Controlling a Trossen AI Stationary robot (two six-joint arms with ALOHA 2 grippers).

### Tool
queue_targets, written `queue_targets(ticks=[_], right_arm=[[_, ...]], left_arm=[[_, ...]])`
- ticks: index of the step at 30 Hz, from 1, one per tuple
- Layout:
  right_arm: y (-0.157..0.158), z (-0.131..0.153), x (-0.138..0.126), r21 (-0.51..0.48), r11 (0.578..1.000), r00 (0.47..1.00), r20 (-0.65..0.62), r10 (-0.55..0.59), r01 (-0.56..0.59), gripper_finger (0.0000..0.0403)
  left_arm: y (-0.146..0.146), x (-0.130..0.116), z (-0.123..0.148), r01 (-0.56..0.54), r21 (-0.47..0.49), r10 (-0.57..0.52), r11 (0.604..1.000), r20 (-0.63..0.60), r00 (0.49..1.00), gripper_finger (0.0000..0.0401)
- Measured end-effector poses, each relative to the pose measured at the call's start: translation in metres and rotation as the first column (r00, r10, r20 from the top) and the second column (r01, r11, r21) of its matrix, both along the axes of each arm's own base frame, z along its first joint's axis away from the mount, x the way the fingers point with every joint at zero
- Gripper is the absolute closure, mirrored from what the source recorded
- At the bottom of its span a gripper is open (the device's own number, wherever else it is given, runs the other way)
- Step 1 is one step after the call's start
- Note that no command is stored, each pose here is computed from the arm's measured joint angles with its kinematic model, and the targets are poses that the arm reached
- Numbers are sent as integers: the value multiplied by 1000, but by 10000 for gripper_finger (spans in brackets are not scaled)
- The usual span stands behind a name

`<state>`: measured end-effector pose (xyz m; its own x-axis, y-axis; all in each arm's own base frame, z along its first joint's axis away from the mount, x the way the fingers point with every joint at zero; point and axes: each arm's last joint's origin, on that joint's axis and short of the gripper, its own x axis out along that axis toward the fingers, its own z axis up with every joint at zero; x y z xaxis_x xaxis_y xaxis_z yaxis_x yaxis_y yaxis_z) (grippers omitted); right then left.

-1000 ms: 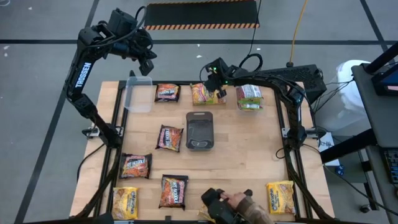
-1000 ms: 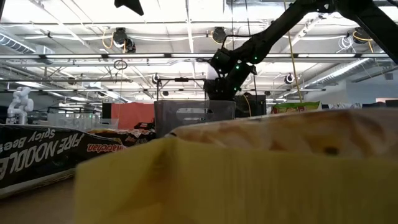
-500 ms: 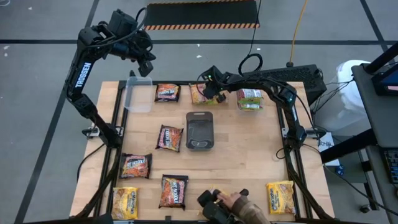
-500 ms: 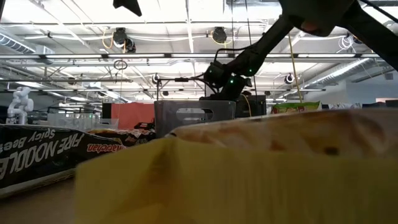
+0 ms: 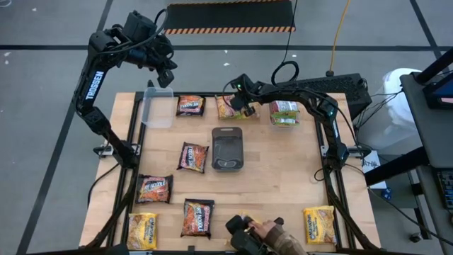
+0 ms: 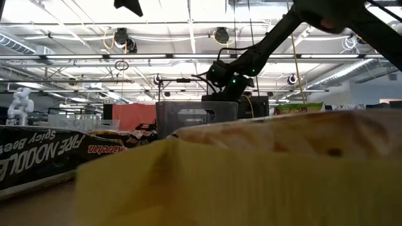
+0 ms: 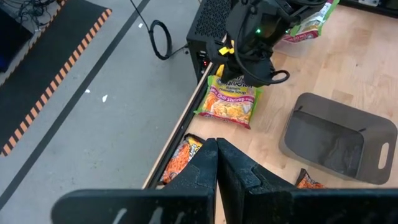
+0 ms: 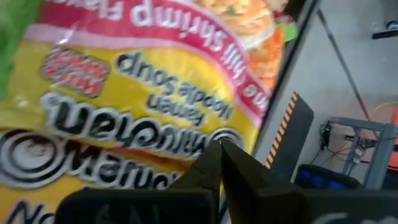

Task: Sort Maruchan noodles
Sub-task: Put the green noodle pack into the right transparent bin

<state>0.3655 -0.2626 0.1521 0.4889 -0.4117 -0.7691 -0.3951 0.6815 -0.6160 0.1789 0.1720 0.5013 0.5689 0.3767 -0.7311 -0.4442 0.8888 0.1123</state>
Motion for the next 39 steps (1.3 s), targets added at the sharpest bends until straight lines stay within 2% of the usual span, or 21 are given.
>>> queue_targets(ticks=[4,7,10,17,20,26,28,32,39], right_arm=[[-1,8,3,-38,999,999,54,0,2,399],[-2,22,9,-69,998,986,164,4,7,402],[-1,28,13,-86,996,975,222,0,20,399],[5,26,14,-87,996,983,181,0,16,380],[9,26,16,-115,993,988,147,52,-35,376],[9,33,23,-172,983,971,217,103,-66,382],[10,35,25,-170,984,965,247,91,-50,384],[13,40,31,-151,987,940,340,0,54,387],[26,48,33,-112,991,940,339,-32,75,387]], left_arm=[[0,0,0,0,-2,0,1000,-2,1000,393],[0,0,0,-3,-5,3,1000,-1,1000,393],[0,0,0,-4,-7,4,1000,-1,1000,393],[0,0,0,-4,-7,4,1000,-1,1000,393],[0,0,0,-5,-7,5,1000,-1,1000,393],[-1,-1,-2,-5,-22,5,1000,-15,1000,393],[-2,-2,-2,-4,-26,4,1000,-21,1000,393],[-2,-1,-2,-3,-24,2,1000,-21,1000,393],[-1,-1,-2,2,-20,-3,1000,-23,1000,393]])
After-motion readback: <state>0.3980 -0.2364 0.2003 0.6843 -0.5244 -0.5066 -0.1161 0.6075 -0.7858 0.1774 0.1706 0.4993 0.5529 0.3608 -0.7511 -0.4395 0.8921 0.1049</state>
